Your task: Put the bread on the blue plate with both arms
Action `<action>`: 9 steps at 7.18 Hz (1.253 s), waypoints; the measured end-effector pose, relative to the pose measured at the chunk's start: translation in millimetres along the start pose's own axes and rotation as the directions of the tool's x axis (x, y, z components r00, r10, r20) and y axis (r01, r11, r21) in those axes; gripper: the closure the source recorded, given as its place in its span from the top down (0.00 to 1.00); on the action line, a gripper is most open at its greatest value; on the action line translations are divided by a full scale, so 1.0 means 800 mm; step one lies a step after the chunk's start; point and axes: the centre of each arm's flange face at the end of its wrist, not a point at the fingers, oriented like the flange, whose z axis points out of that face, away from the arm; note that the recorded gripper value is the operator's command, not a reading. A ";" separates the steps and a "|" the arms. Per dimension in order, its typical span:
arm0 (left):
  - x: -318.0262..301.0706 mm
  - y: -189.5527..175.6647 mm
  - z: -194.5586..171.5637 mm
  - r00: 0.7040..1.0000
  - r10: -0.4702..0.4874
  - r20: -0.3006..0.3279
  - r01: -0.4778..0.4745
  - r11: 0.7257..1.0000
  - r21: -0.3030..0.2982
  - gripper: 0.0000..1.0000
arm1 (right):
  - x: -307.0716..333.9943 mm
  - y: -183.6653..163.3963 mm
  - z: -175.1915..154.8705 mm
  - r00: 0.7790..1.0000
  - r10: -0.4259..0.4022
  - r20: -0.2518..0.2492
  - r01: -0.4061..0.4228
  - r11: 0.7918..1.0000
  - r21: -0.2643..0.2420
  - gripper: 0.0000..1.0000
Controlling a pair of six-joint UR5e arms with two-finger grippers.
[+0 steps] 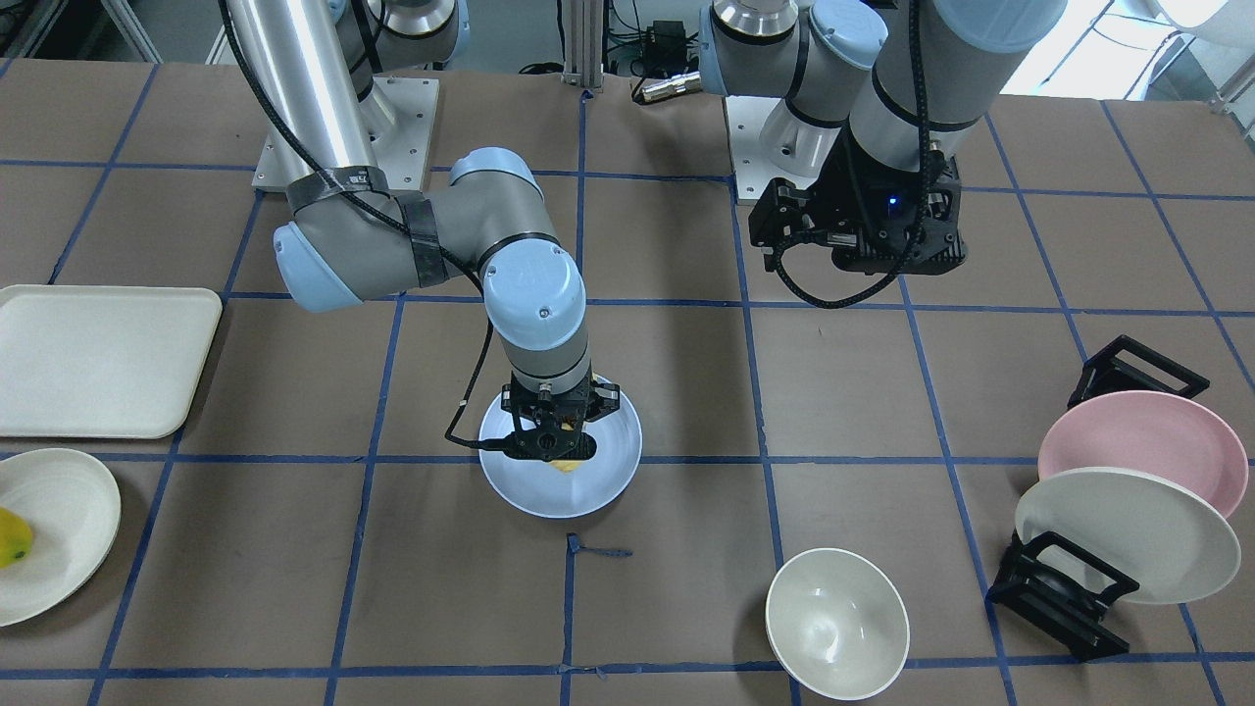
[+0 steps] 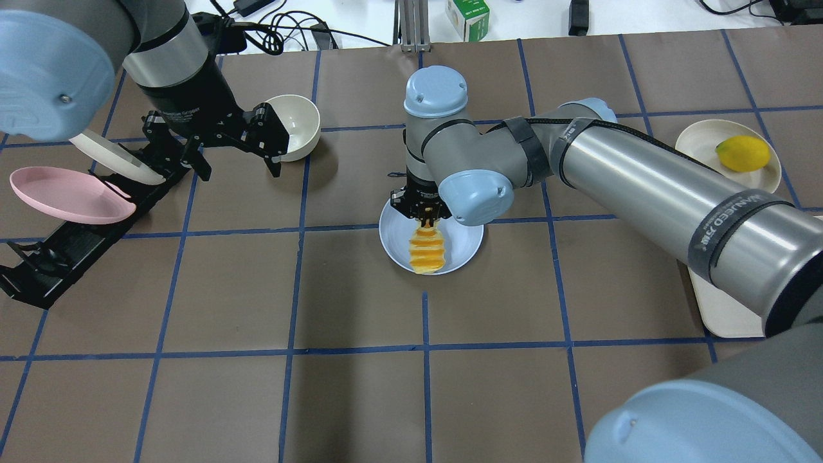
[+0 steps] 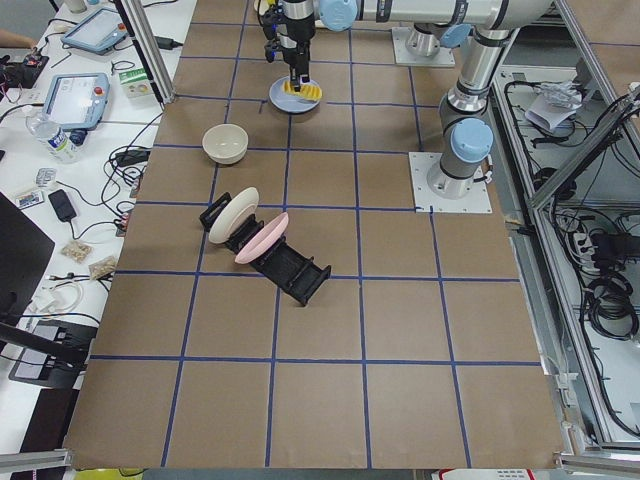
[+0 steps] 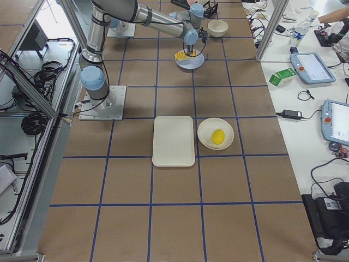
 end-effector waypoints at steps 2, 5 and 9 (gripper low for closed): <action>-0.006 -0.001 0.000 1.000 0.004 0.004 -0.004 1.000 0.001 1.00 | -0.002 -0.005 0.012 1.000 0.002 0.012 -0.002 1.000 0.006 1.00; -0.009 -0.001 0.000 1.000 -0.004 0.004 0.004 1.000 0.001 1.00 | -0.004 -0.009 0.012 1.000 0.000 0.021 0.000 1.000 0.023 1.00; -0.009 0.001 -0.003 1.000 -0.012 0.000 0.012 1.000 0.005 1.00 | 0.071 -0.009 -0.116 0.999 0.031 -0.026 -0.030 0.999 0.039 1.00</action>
